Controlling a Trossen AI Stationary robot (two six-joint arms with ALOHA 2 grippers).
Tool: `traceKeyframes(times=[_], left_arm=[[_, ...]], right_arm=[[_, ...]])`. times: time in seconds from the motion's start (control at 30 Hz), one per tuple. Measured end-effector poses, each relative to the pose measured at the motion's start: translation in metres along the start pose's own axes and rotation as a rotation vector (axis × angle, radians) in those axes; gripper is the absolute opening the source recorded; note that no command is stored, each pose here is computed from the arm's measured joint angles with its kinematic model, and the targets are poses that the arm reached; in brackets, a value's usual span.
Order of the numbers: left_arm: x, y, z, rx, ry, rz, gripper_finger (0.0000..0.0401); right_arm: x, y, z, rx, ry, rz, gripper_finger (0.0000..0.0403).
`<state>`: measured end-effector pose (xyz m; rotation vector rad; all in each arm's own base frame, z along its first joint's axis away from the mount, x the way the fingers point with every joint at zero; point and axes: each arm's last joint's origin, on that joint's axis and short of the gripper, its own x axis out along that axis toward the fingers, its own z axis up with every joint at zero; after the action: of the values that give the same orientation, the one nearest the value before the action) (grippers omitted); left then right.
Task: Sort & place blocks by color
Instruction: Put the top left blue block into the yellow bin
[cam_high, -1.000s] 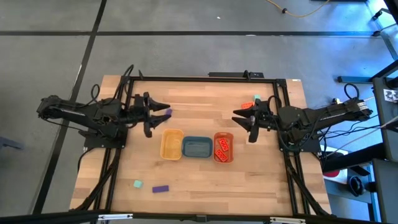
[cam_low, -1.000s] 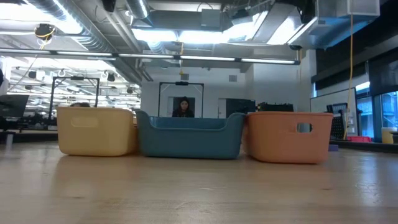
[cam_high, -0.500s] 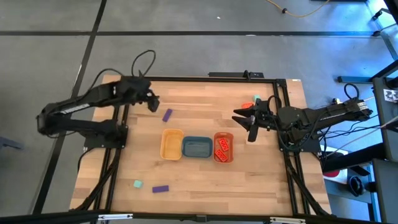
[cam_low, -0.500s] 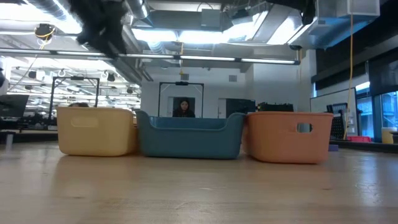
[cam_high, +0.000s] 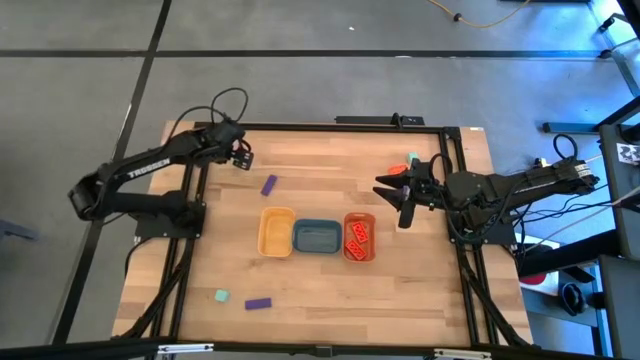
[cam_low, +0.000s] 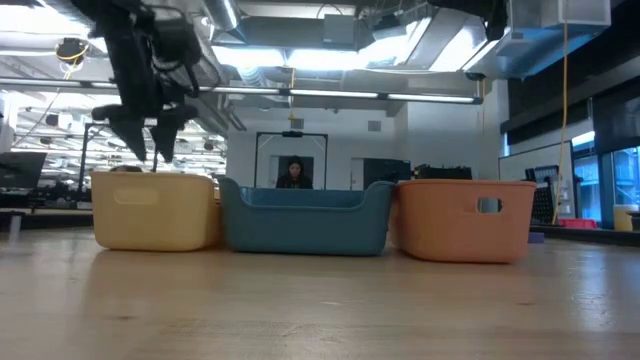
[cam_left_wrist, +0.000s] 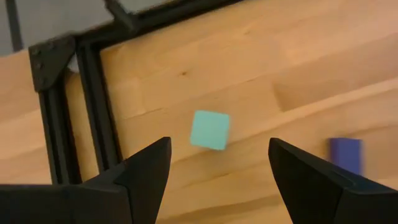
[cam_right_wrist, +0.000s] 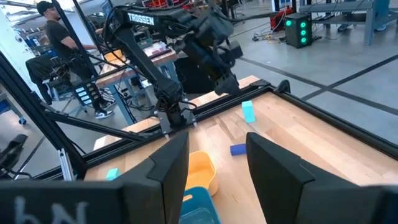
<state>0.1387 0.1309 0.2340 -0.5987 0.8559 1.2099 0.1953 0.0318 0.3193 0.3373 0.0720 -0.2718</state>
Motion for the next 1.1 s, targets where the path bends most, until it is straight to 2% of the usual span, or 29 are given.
traceKeyframes(times=[0.17,0.47,1.1], left_arm=[[0.019,-0.003,0.007,0.021,0.026,-0.020,0.0263],[0.049,0.003,0.009,-0.010,0.142,0.024,0.0263],[0.084,0.002,0.008,0.031,0.270,-0.014,0.0263]], right_arm=[[0.000,0.000,-0.001,-0.001,0.004,-0.001,0.0163],[0.000,0.000,0.000,-0.001,0.004,-0.001,0.0163],[0.000,0.000,0.000,0.001,0.005,0.000,0.0163]])
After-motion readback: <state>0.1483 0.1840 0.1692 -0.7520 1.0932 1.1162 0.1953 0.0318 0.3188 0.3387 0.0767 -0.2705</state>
